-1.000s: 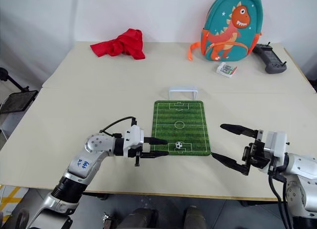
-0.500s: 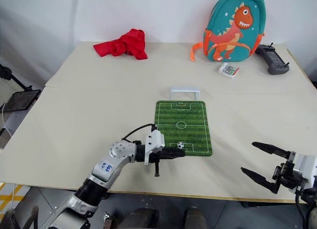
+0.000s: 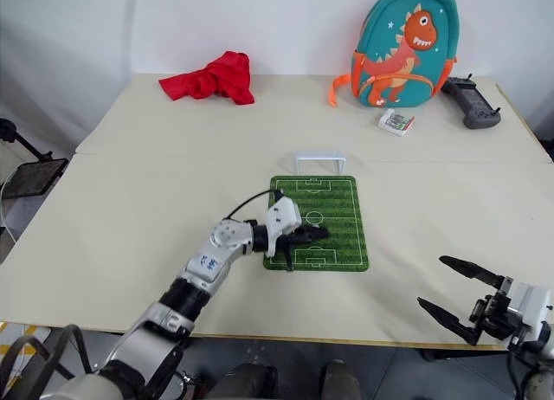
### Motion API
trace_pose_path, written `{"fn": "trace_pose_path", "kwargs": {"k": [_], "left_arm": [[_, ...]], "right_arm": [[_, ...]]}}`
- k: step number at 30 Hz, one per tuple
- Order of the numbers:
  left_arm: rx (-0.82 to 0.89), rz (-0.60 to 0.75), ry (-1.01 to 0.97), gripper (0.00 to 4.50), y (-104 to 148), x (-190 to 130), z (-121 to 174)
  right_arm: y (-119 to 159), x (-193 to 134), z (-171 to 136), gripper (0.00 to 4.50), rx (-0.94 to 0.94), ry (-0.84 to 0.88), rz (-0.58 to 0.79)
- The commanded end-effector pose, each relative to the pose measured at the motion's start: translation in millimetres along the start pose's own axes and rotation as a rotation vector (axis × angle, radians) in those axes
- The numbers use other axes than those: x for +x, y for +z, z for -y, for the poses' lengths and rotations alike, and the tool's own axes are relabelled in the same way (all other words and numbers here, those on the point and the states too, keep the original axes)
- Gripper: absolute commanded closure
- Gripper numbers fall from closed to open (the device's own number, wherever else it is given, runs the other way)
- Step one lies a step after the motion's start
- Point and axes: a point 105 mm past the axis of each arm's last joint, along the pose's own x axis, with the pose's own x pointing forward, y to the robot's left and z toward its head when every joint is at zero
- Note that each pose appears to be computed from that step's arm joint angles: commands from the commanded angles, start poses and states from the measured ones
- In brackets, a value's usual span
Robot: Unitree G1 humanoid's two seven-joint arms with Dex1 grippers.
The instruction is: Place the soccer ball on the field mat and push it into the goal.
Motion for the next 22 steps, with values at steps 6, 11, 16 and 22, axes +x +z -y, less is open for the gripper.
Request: {"fn": "trace_pose_path", "kwargs": {"k": [6,11,16,22], "left_arm": [[0.163,0.121,0.024,4.48,34.5,-45.3,-31.2],[0.172,0.093,0.154,4.48,25.1,-132.8,-44.9],[0.105,0.047,0.271,4.48,21.9,-184.5,-43.8],[0.054,0.029,0.383,4.48,17.5,-209.2,-31.7]], "right_arm": [[11.0,18.5,14.4,0.0,-0.015,-0.213,0.112],[16.0,30.6,26.2,0.0,-0.045,-0.271,0.144],[19.0,38.8,32.6,0.0,-0.065,-0.289,0.164],[18.6,47.6,37.4,0.0,-0.074,-0.289,0.182]]}}
